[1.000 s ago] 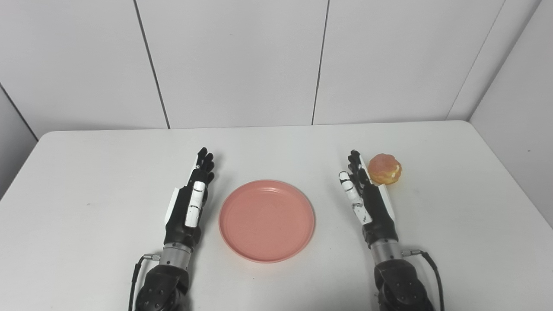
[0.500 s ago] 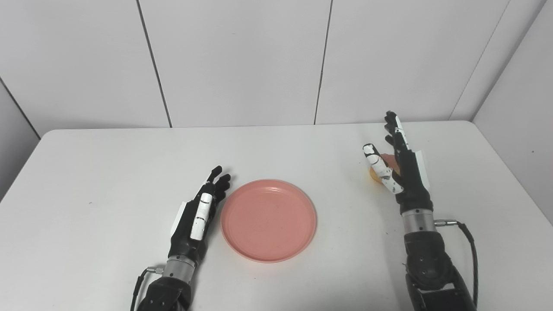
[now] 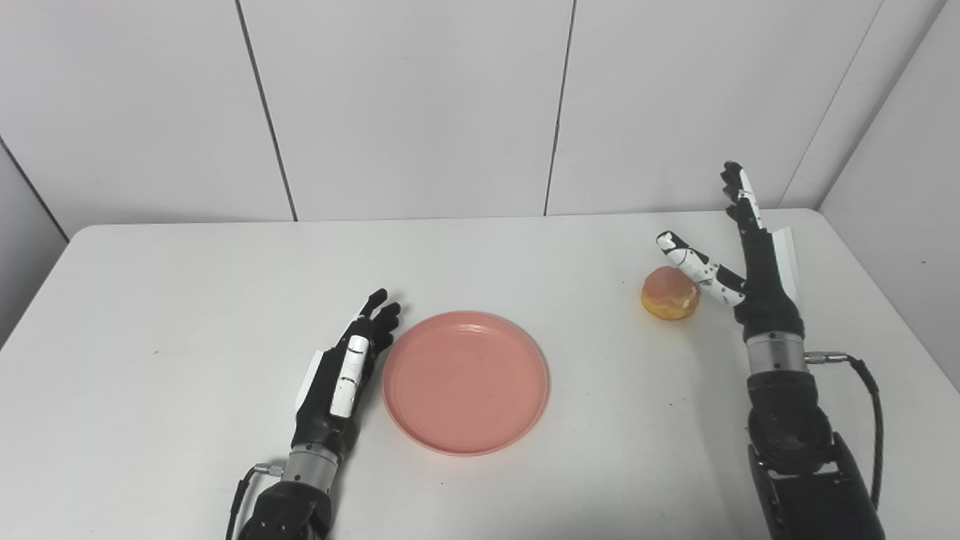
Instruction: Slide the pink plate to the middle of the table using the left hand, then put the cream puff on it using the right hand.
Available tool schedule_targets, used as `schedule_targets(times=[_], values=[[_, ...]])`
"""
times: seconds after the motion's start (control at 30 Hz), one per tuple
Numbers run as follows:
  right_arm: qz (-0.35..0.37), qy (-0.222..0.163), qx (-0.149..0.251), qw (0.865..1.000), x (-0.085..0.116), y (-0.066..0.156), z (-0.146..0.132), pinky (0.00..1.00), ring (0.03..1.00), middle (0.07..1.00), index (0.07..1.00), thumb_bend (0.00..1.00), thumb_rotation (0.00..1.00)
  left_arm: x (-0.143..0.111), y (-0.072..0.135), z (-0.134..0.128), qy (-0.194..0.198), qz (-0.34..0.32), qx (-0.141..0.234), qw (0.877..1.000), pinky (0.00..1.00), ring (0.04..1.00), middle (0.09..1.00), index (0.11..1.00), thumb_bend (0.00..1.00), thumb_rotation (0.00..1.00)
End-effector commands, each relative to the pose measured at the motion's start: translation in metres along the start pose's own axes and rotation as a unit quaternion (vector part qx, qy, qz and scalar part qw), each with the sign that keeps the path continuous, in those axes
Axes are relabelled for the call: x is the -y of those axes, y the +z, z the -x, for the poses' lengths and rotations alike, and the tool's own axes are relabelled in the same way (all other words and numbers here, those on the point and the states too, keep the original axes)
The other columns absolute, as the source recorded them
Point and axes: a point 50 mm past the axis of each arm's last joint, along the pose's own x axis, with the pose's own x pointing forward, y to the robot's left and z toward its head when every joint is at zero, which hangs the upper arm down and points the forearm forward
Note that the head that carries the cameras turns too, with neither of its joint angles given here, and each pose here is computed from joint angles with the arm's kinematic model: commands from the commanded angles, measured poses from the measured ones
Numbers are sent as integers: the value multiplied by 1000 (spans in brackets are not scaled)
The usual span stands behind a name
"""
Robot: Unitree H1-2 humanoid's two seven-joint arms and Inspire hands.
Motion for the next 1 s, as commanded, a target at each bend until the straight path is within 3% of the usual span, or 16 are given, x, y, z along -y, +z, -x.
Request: schedule_targets(times=[0.0, 0.13, 0.4, 0.57, 0.97], values=[[14, -13, 15, 1000, 12, 13, -18, 913, 947, 957, 954, 610, 563, -3, -20, 18, 8, 2, -31, 999, 929, 915, 900, 896, 621, 1000], [40, -9, -12, 999, 11, 2, -19, 838, 915, 959, 944, 637, 426, -4, -20, 18, 13, 1, -33, 999, 923, 924, 904, 888, 617, 1000], [73, 18, -69, 995, 7, -8, -22, 876, 937, 967, 933, 686, 422, -6, -22, 18, 17, 3, -27, 999, 939, 931, 906, 891, 613, 1000], [102, 39, -97, 989, 6, -14, -23, 841, 924, 952, 925, 693, 372, -7, -21, 18, 14, 1, -30, 999, 939, 928, 909, 893, 609, 1000], [125, 67, -116, 983, -2, -25, -22, 777, 892, 941, 918, 688, 334, -8, -22, 17, 13, -6, -28, 1000, 927, 919, 902, 889, 619, 1000]])
